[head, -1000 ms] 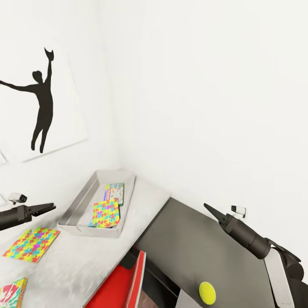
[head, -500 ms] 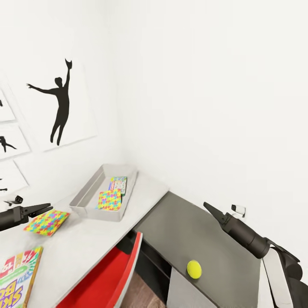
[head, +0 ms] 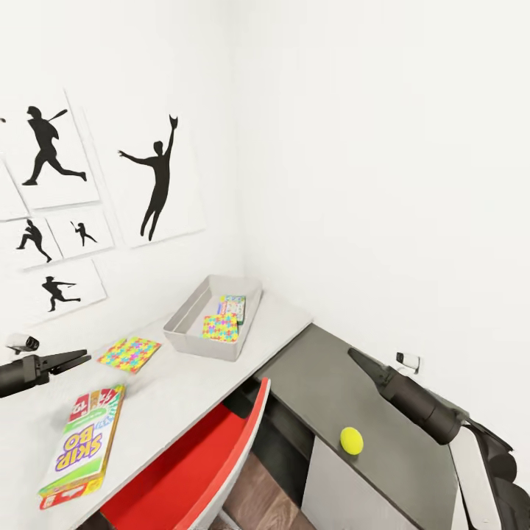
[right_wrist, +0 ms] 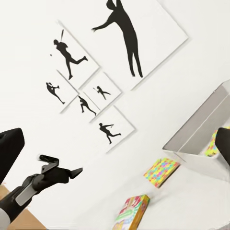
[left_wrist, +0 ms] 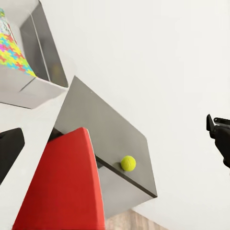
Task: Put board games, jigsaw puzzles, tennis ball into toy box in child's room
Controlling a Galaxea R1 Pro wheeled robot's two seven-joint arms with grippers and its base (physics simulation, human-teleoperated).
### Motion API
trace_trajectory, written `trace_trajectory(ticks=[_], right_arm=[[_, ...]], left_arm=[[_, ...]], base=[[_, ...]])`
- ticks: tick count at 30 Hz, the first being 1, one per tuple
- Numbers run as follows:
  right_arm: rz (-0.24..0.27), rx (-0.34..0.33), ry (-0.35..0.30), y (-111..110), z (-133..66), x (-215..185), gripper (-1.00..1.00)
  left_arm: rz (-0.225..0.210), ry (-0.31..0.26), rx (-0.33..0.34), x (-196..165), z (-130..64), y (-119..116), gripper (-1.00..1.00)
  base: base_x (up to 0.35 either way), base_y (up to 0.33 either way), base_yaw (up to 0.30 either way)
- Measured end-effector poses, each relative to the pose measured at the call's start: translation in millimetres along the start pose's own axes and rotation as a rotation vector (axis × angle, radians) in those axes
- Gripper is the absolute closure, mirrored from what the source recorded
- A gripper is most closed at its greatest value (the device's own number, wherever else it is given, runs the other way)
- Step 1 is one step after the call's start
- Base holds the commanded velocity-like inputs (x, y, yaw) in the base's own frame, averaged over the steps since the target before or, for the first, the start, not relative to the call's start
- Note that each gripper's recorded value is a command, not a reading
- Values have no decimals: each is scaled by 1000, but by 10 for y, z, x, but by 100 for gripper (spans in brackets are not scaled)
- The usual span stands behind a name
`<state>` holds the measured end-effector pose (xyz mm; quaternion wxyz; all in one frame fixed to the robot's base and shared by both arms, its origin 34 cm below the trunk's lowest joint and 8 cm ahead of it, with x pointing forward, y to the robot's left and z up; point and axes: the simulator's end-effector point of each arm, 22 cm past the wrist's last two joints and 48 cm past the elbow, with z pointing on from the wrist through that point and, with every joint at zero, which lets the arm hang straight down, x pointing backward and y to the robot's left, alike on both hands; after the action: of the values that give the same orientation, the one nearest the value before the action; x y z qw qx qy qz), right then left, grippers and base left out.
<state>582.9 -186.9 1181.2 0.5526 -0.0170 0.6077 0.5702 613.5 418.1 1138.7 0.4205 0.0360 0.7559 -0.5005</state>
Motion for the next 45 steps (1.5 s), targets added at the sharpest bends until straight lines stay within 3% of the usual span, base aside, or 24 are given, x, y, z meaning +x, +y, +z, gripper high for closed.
trace_trajectory(ticks=[16, 23, 33, 45], right_arm=[[-8, 2, 0, 31, 14, -6, -100], [-21, 60, 22, -96, 16, 41, -100], [-22, 77, 26, -132, 10, 45, -100], [-22, 67, 64, -85, 127, 174, -100]], left_arm=[[7, -6, 5, -23, -11, -48, -100], [8, -6, 6, -23, -11, -48, -100], [9, -5, 5, -22, -11, -48, -100], [12, -8, 6, -35, -18, -62, -100]], base=[[-9, 27, 147], [0, -29, 4], [-4, -9, 3], [-182, -17, 218]])
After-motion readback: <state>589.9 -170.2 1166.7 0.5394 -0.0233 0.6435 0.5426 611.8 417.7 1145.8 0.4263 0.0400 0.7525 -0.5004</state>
